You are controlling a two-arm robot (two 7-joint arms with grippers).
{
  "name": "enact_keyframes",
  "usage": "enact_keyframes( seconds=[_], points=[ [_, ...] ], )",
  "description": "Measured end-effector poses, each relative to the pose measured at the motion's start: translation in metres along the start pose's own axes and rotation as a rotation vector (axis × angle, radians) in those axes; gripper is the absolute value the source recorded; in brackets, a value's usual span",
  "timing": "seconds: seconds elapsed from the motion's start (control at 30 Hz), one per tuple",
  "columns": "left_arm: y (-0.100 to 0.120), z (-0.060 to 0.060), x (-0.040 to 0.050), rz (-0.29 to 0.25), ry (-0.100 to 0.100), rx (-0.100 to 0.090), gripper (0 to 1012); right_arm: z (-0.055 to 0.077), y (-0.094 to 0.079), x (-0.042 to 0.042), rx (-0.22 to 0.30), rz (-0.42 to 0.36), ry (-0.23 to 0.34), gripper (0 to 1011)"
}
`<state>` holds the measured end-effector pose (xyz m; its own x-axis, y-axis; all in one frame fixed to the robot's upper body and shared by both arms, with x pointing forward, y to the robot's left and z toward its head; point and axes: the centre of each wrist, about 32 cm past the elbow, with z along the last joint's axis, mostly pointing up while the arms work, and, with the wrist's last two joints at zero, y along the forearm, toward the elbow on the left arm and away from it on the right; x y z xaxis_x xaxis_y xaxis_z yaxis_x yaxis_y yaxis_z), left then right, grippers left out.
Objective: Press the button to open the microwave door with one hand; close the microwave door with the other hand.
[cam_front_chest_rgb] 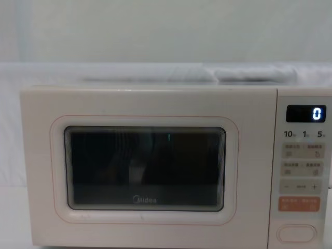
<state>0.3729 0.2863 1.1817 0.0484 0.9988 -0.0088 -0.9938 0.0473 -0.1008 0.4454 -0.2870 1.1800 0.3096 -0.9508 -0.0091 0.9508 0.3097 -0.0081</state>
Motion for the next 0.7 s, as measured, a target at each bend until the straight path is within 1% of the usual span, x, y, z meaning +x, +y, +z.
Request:
enact_keyframes(
  seconds=[0.07, 0.1, 0.17, 0.2, 0.27, 0.4, 0.47, 0.5, 0.53, 0.57, 0.6, 0.67, 0.7],
  points=[
    [0.0, -0.003, -0.0008, 0.016, 0.014, 0.001, 0, 0.0, 0.0, 0.0, 0.0, 0.0, 0.0, 1002],
    [-0.001, -0.006, -0.0017, 0.032, 0.029, 0.001, 0, 0.0, 0.0, 0.0, 0.0, 0.0, 0.0, 1002],
    [-0.001, -0.008, -0.0025, 0.042, 0.039, 0.0, 0, 0.0, 0.0, 0.0, 0.0, 0.0, 0.0, 1002],
    [-0.002, -0.009, -0.0029, 0.047, 0.044, -0.002, 0, 0.0, 0.0, 0.0, 0.0, 0.0, 0.0, 1002],
    [-0.004, -0.012, -0.0045, 0.059, 0.064, -0.015, 0, 0.0, 0.0, 0.0, 0.0, 0.0, 0.0, 1002],
    [-0.006, -0.012, -0.0051, 0.052, 0.074, -0.022, 0, 0.0, 0.0, 0.0, 0.0, 0.0, 0.0, 1002],
    [-0.006, -0.012, -0.0048, 0.047, 0.074, -0.016, 0, 0.0, 0.0, 0.0, 0.0, 0.0, 0.0, 1002],
    [-0.006, -0.012, -0.0043, 0.043, 0.074, -0.005, 0, 0.0, 0.0, 0.0, 0.0, 0.0, 0.0, 1002],
    [-0.006, -0.012, -0.0043, 0.043, 0.074, -0.005, 0, 0.0, 0.0, 0.0, 0.0, 0.0, 0.0, 1002],
    [-0.006, -0.012, -0.004, 0.041, 0.074, 0.001, 0, 0.0, 0.0, 0.0, 0.0, 0.0, 0.0, 1002],
    [-0.006, -0.012, -0.0033, 0.037, 0.074, 0.014, 0, 0.0, 0.0, 0.0, 0.0, 0.0, 0.0, 1002],
    [-0.006, -0.013, -0.0027, 0.033, 0.074, 0.025, 0, 0.0, 0.0, 0.0, 0.0, 0.0, 0.0, 1002],
    [-0.005, -0.013, -0.002, 0.029, 0.073, 0.036, 0, 0.0, 0.0, 0.0, 0.0, 0.0, 0.0, 1002]
  ],
)
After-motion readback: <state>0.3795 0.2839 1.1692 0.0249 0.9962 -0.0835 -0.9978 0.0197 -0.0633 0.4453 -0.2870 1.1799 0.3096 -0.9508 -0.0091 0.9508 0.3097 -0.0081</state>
